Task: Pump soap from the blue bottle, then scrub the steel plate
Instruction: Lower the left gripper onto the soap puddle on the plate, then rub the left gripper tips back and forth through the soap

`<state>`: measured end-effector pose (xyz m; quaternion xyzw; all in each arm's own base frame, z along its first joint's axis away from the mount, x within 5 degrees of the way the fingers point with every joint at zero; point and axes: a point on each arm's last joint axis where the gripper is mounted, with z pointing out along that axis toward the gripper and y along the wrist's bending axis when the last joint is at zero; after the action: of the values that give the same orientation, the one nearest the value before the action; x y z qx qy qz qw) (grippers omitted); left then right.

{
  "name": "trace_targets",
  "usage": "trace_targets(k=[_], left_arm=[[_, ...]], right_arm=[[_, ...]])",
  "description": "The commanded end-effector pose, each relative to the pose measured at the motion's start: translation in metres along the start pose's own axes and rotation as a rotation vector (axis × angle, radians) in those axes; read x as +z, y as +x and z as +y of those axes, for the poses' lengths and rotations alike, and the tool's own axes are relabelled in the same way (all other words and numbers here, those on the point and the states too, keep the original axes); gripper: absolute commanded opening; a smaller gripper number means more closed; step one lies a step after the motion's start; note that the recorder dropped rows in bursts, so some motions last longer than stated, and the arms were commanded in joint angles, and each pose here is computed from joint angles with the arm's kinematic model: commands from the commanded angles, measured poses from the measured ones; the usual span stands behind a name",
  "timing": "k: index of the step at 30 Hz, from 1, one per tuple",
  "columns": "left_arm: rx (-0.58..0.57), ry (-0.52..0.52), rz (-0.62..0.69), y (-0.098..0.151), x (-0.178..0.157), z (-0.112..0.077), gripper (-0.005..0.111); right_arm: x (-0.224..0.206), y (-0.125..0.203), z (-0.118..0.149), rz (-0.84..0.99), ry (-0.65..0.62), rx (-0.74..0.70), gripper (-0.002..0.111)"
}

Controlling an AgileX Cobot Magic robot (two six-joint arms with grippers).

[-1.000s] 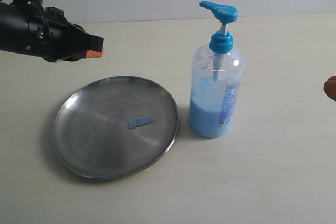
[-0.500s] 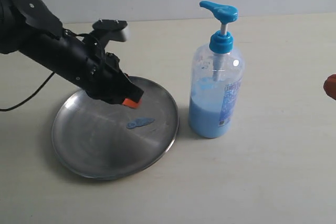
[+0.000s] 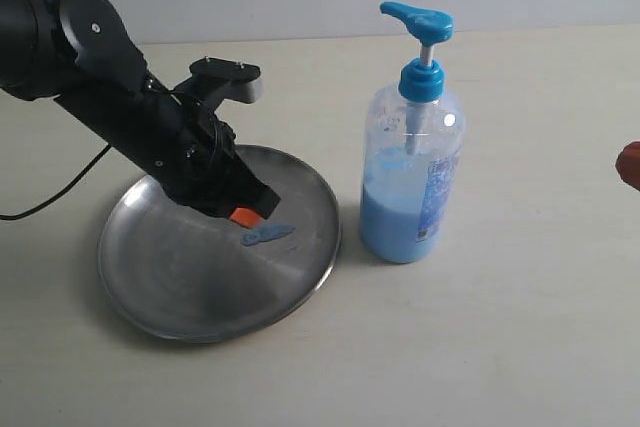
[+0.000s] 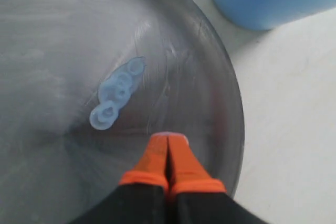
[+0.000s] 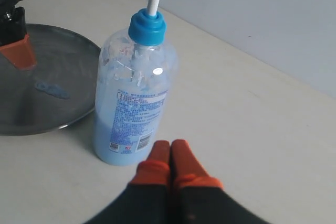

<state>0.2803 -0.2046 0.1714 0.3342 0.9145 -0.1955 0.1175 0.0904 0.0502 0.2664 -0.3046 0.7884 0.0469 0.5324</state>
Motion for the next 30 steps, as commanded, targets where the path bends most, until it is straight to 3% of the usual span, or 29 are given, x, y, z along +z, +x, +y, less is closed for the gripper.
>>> trace_targets(k=[1, 21, 30], left_arm=[[0.000, -0.003, 0.002, -0.001, -0.001, -0.001, 0.000], [0.005, -0.005, 0.114, -0.001, 0.036, 0.013, 0.000], [0.058, -0.092, 0.070, -0.008, 0.040, 0.023, 0.000]], right_arm=[[-0.001, -0.001, 0.000, -0.020, -0.001, 0.000, 0.000], [0.002, 0.002, 0.002, -0.033, -0.011, -0.008, 0.000], [0.002, 0.002, 0.002, -0.033, -0.011, -0.008, 0.000]])
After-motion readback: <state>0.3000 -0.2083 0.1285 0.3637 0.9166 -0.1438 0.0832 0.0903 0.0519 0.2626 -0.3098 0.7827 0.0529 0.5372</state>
